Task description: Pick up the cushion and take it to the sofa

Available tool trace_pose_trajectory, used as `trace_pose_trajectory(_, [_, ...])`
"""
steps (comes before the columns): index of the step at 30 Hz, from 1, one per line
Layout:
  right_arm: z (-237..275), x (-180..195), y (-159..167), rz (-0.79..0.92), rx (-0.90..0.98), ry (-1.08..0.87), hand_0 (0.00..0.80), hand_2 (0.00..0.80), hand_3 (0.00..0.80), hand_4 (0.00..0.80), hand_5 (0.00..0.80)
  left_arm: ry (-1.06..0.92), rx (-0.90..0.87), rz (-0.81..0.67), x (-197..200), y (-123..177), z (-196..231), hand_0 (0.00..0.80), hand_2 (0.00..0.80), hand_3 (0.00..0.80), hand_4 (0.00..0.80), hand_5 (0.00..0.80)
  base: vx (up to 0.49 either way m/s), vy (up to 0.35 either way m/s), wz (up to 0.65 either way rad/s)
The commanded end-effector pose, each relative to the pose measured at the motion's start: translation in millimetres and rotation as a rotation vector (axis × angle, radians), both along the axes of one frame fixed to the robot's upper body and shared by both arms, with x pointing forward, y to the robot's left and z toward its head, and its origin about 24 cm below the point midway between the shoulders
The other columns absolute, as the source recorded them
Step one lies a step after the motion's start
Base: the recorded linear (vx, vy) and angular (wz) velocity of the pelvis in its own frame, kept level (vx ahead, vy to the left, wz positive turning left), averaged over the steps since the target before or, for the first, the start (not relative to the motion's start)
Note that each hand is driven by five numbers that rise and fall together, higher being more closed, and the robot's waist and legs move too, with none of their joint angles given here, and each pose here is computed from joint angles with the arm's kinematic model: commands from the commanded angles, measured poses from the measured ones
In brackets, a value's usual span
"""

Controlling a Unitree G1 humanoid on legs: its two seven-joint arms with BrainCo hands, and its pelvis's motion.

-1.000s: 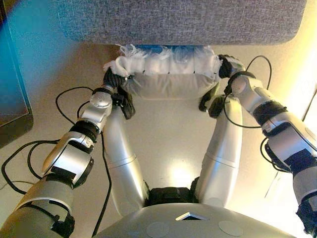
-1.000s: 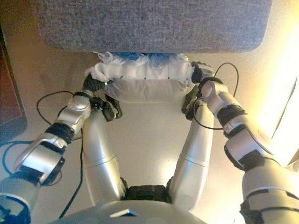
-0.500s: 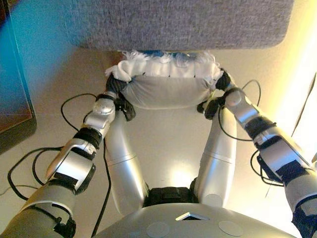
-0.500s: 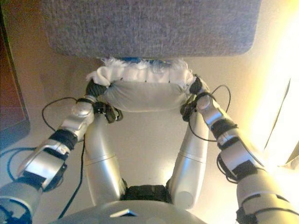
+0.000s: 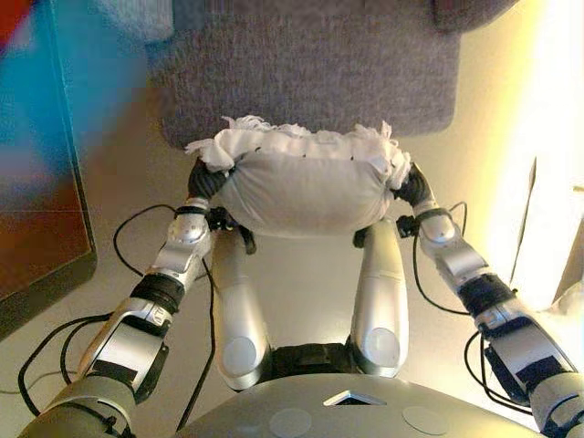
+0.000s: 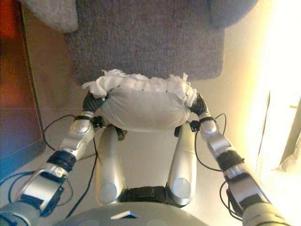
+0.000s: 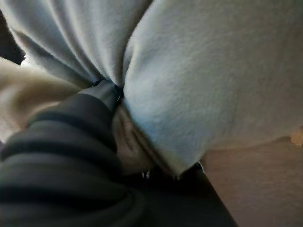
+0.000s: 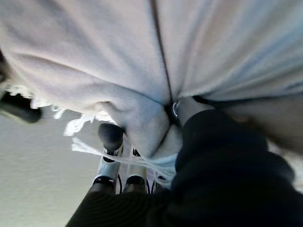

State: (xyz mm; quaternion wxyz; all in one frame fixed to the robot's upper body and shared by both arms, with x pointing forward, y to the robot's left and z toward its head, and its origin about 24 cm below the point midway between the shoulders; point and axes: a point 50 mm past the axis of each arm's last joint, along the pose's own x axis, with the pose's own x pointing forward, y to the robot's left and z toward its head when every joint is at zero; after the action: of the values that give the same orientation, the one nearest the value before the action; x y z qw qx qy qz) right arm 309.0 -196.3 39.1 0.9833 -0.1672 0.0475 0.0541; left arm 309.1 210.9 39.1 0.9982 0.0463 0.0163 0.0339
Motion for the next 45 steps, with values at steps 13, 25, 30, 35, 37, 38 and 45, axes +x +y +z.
trace_pose_trajectory(13, [-1.5,-44.9,7.4,-0.017,0.570,-0.087,0.800,0.800,0.800,0.800,0.800,-0.042,-0.252,-0.126,-32.3,-22.5,-7.7,0.800,0.800,0.800,0.800,0.800,0.205,0.008,-0.04])
trace_pose_trajectory(25, [-25.8,-55.3,21.1,-0.058,0.576,0.058,0.800,0.800,0.800,0.800,0.800,0.055,-0.202,-0.162,-40.8,-27.2,-19.6,0.800,0.800,0.800,0.800,0.800,0.148,0.069,0.19])
trace_pose_trajectory(30, [-31.9,-54.7,18.7,-0.117,0.592,0.080,0.800,0.800,0.800,0.800,0.800,0.072,-0.192,-0.196,-40.8,-31.1,-18.2,0.800,0.800,0.800,0.800,0.800,0.059,0.105,0.05])
trace_pose_trajectory(35, [-38.4,-54.4,15.5,-0.175,0.588,0.099,0.800,0.800,0.800,0.800,0.800,0.094,-0.153,-0.243,-38.7,-33.1,-18.7,0.800,0.800,0.800,0.800,0.800,0.034,0.167,0.07])
trace_pose_trajectory(37, [-39.6,-55.9,14.0,-0.182,0.604,0.104,0.800,0.800,0.800,0.800,0.800,0.094,-0.146,-0.246,-38.4,-32.4,-18.3,0.800,0.800,0.800,0.800,0.800,0.037,0.157,0.16])
trace_pose_trajectory(38, [-40.1,-57.3,13.1,-0.182,0.626,0.106,0.800,0.800,0.800,0.800,0.800,0.092,-0.144,-0.240,-38.0,-31.4,-17.8,0.800,0.800,0.800,0.800,0.800,0.055,0.112,0.30])
trace_pose_trajectory(45, [-39.0,-58.0,8.7,-0.175,0.663,0.091,0.800,0.800,0.800,0.800,0.800,0.096,-0.091,-0.233,-33.9,-33.0,-16.9,0.800,0.800,0.800,0.800,0.800,0.195,-0.063,0.31])
